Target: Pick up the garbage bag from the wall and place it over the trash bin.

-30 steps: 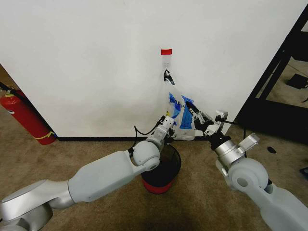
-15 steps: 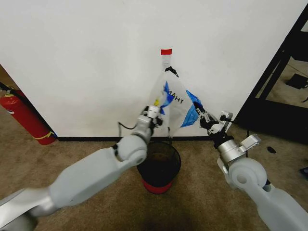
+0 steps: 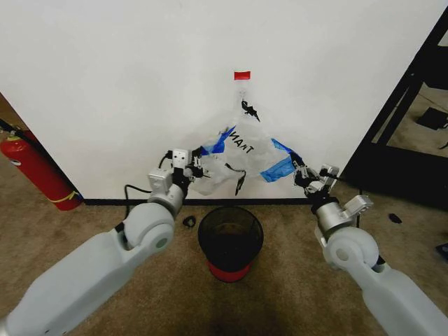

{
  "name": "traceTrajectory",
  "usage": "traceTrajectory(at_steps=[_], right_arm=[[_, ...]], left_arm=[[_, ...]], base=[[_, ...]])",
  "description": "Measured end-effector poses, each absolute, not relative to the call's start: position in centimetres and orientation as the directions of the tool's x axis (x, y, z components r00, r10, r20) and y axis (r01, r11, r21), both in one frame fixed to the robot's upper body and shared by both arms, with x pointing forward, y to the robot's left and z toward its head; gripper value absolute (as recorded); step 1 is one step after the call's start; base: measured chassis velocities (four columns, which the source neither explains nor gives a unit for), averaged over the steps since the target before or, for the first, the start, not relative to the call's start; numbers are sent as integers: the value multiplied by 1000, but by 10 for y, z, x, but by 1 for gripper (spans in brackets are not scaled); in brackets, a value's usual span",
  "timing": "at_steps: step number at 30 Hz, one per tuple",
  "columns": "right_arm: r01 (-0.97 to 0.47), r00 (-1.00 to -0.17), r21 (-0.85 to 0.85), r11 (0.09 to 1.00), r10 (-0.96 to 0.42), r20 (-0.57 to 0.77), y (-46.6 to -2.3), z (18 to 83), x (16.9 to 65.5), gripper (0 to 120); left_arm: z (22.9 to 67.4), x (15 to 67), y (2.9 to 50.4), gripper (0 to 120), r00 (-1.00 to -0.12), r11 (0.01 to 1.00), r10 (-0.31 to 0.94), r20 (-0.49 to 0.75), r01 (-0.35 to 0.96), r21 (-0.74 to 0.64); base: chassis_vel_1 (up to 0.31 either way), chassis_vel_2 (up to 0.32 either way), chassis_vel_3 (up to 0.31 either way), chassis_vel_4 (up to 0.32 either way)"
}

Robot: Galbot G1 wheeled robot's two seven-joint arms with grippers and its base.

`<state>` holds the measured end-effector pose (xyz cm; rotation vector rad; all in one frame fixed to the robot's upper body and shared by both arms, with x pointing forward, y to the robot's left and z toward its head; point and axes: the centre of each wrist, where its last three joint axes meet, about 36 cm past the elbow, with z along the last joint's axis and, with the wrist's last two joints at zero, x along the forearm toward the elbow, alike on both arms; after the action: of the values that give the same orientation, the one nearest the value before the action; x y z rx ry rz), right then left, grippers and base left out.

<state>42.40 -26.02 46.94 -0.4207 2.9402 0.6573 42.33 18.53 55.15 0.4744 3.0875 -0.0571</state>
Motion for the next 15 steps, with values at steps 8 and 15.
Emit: traceTrajectory(at_steps=[8,15], right_arm=[[-281,-959,371,885,-247,-137,-259,462,414,0],[-297,-955,334,894,-281,-98,-260,447,368,0]], left_arm=[[546,389,201,0,-952,950,306,-3,306,-58],[509,340,208,0,-959,959,282,38,280,-53]], base=[[0,0,0,0],[0,0,0,0]])
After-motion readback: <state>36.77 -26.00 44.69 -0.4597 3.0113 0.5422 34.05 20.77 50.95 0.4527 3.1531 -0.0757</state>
